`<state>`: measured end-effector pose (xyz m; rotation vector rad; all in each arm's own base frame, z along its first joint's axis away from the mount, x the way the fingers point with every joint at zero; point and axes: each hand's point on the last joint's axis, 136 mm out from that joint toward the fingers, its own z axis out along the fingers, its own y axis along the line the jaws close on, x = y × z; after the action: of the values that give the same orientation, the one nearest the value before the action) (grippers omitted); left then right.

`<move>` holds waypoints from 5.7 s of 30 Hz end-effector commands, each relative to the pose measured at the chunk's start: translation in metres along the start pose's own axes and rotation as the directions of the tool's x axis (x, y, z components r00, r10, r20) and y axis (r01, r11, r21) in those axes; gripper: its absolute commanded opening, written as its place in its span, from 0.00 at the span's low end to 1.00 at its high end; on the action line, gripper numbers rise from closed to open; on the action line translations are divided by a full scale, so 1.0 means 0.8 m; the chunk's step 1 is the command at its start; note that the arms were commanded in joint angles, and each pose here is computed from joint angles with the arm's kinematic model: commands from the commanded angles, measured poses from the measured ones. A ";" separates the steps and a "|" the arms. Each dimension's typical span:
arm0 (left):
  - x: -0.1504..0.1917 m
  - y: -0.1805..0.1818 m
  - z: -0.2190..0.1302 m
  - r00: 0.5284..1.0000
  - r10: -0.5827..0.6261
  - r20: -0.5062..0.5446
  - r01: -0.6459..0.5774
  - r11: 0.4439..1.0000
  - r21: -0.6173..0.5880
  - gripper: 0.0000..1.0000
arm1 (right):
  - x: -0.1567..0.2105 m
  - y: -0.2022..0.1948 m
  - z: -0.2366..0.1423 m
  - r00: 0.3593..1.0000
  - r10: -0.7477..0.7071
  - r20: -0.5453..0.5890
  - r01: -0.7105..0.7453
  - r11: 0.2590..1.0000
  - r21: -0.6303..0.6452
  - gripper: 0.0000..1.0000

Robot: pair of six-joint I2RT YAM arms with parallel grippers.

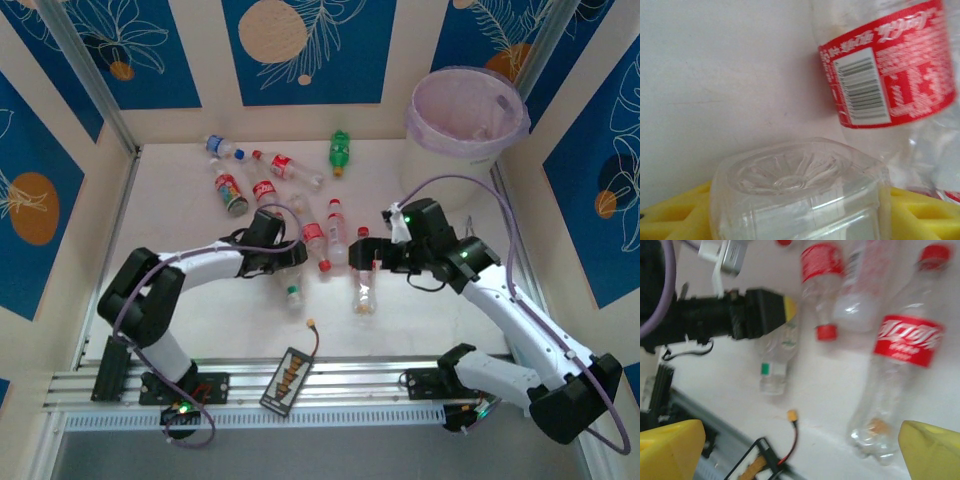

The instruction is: Put the plastic bottles in the bin

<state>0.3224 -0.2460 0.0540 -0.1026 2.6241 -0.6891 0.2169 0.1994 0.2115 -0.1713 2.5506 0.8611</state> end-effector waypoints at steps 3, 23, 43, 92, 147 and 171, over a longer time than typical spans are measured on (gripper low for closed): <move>-0.027 -0.032 -0.045 0.997 0.019 0.075 -0.026 0.996 0.090 0.65 | 0.028 0.040 0.041 0.991 0.049 -0.122 -0.068 0.985 -0.157 0.99; -0.090 -0.136 -0.124 0.975 -0.168 0.148 0.071 0.858 0.509 0.66 | 0.003 0.078 0.122 0.985 -0.009 -0.173 -0.052 0.937 -0.344 0.56; -0.092 -0.131 -0.091 0.973 -0.208 0.101 0.122 0.832 0.541 0.82 | -0.020 0.062 0.138 0.986 0.008 -0.165 -0.061 0.946 -0.319 0.31; -0.051 0.007 -0.094 0.960 -0.226 0.165 0.180 0.951 0.251 1.00 | -0.416 -0.209 -0.211 0.732 -0.162 0.662 -0.215 0.867 0.450 0.00; -0.060 0.005 -0.048 0.963 -0.250 0.102 0.221 0.947 0.231 1.00 | -0.459 -0.331 -0.065 0.886 -0.112 0.449 -0.146 0.853 0.501 0.73; -0.083 0.001 -0.066 0.971 -0.187 0.151 0.158 0.971 0.181 1.00 | -0.451 -0.167 -0.205 0.728 -0.418 0.543 -0.006 0.788 0.616 0.99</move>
<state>0.3568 -0.2138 0.1129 -0.3515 2.4111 -0.9575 0.5220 -0.0162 0.4120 0.0473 1.9391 0.0279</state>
